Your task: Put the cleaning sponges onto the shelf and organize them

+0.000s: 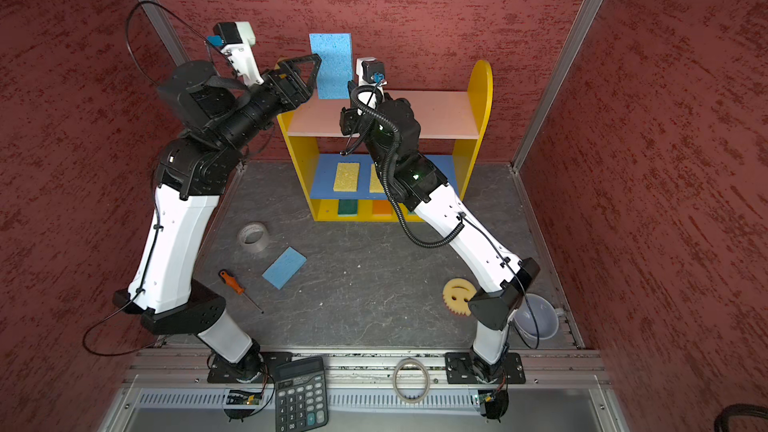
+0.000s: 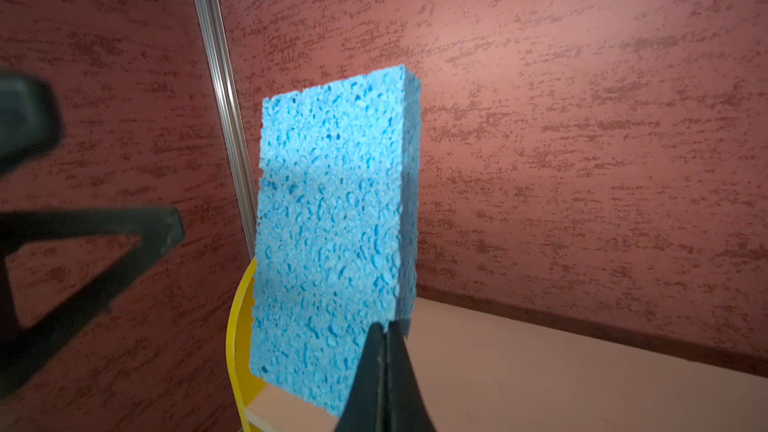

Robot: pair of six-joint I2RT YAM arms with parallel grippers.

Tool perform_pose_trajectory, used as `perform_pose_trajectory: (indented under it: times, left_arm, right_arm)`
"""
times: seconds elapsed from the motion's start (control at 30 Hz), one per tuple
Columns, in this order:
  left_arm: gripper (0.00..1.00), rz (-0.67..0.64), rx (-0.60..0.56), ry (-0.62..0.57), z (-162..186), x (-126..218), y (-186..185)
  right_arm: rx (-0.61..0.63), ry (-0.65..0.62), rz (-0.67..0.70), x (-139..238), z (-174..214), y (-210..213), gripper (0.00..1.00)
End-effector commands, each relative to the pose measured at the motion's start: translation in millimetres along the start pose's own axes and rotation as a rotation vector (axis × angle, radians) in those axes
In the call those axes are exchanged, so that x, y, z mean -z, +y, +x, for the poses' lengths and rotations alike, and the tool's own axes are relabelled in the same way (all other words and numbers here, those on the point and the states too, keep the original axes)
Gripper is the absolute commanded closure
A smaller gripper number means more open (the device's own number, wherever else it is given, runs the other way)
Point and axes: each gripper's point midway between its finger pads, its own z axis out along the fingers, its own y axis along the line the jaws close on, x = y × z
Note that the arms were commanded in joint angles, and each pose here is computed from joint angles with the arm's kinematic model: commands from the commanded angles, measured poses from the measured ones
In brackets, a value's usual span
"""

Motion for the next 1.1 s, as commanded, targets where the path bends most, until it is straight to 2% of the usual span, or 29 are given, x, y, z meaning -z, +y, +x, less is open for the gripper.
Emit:
perform_pose_trajectory:
  times: [0.0,0.27,0.5,0.63,0.77,0.83,1.07]
  left_arm:
    - [0.22,-0.069,-0.085,0.060,18,-1,11]
    - [0.22,-0.175,-0.143,0.046,23,-14,35]
    - [0.24,-0.159,-0.153,0.048,29,-31,41]
    - [0.31,-0.172,-0.145,0.057,32,-36,50]
    - [0.53,-0.202,-0.132,0.069,37,-41,63]
    - [0.59,-0.221,-0.112,0.074,38,-44,73]
    - [0.61,-0.230,-0.039,0.109,50,-57,96]
  right_arm:
    - [-0.062,0.111,0.058,-5,21,-6,1.00]
    - [-0.126,0.229,0.085,-19,57,-4,1.00]
    - [-0.102,0.240,0.136,-30,76,-12,1.00]
    - [-0.111,0.239,0.157,-36,83,-19,1.00]
    - [-0.145,0.261,0.169,-40,94,-27,1.00]
    - [-0.178,0.274,0.162,-41,97,-30,1.00]
    - [-0.238,0.339,0.125,-40,112,-28,1.00]
